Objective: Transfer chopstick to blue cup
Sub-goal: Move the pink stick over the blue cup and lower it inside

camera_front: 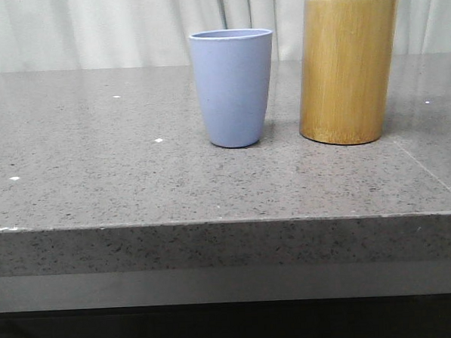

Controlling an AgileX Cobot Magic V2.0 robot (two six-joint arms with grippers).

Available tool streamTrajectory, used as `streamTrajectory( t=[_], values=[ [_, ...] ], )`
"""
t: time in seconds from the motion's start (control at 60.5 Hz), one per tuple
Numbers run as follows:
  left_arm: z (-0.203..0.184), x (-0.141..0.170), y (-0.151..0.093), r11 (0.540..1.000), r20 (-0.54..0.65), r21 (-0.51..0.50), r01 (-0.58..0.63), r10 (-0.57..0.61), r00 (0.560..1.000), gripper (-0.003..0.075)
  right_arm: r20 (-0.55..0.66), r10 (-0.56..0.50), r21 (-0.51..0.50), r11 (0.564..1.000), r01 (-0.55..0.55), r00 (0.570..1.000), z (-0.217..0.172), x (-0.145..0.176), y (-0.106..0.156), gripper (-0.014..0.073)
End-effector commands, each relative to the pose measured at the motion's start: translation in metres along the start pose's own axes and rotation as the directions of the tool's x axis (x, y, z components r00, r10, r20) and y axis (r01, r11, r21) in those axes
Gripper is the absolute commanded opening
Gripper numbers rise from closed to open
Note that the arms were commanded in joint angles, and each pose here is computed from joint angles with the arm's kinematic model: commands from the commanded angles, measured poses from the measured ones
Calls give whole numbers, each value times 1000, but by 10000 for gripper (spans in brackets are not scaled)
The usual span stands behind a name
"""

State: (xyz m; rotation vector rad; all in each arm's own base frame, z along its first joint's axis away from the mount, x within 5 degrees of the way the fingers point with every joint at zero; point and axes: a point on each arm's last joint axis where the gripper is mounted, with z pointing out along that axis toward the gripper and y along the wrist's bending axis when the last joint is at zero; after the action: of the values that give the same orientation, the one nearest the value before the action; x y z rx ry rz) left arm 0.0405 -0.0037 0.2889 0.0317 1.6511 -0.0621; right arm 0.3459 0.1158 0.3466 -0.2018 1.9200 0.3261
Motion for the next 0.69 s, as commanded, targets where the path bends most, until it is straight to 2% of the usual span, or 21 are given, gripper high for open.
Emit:
streamTrajectory(
  t=[0.0,0.132,0.264,0.38,0.529,0.678],
  values=[
    [-2,-15,0,1000,98,-1,15,-15,995,-19,157,-4,-6,1000,5,988,-17,-30,4,333],
    [-2,-15,0,1000,98,-1,15,-15,995,-19,164,-4,-6,1000,5,986,-18,-31,4,123],
    [-2,-15,0,1000,98,-1,15,-15,995,-19,181,-5,-7,1000,7,983,-24,-35,5,-6],
    [-2,-15,0,1000,98,-1,15,-15,995,-19,222,-8,-7,1000,10,975,-36,-44,5,-50],
    [-2,-15,0,1000,98,-1,15,-15,995,-19,304,-14,-12,1000,18,953,-62,-60,8,-52],
    [-2,-15,0,1000,98,-1,15,-15,995,-19,463,-8,-23,999,22,887,-108,-85,12,-52]
  ],
)
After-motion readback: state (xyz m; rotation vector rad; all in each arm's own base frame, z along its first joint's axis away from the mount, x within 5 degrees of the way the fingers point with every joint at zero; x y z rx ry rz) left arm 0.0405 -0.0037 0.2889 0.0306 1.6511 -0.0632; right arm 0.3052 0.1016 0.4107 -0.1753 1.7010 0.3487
